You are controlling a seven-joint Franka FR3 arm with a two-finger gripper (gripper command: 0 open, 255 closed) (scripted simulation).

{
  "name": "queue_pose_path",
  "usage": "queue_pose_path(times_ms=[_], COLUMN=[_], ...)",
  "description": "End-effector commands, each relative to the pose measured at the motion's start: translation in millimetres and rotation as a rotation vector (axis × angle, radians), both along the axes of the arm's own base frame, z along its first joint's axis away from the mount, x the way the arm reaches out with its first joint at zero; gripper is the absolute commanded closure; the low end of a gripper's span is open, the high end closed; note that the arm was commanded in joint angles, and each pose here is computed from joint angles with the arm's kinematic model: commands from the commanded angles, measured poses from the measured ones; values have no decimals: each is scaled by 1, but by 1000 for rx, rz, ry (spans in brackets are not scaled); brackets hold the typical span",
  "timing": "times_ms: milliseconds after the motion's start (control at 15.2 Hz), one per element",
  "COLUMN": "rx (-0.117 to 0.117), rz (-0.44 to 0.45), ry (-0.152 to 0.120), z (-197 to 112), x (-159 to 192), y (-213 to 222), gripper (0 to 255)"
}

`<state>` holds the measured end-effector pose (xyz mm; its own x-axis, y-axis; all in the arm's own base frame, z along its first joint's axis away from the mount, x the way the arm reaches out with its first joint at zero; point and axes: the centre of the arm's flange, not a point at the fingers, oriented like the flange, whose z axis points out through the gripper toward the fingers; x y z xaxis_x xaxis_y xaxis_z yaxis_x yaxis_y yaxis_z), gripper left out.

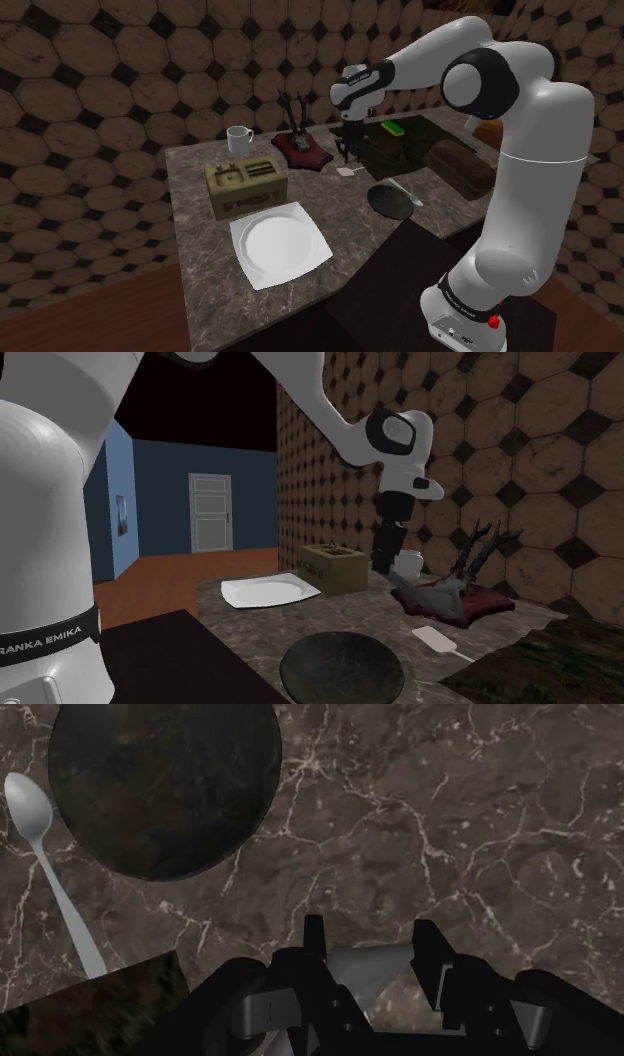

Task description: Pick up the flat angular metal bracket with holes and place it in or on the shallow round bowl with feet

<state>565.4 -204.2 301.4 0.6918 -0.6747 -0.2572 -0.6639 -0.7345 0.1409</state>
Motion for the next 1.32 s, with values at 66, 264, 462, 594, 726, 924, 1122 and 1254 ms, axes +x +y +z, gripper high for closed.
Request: queue_pose_path(times_ms=[66, 264, 462, 594, 726, 924, 1122, 1254], rx=[1, 1, 1, 1, 1, 1, 1, 1], rz=[1, 1, 1, 1, 1, 1, 1, 1], ry=[0, 0, 0, 0, 0, 0, 0, 0], z=[-1, 0, 2, 2, 3, 5, -6, -16], x=[-39, -78, -117, -144, -170, -209, -219, -219], y=[5, 9, 13, 16, 19, 23, 24, 24], gripper=[255, 255, 255, 255, 255, 255, 255, 255])
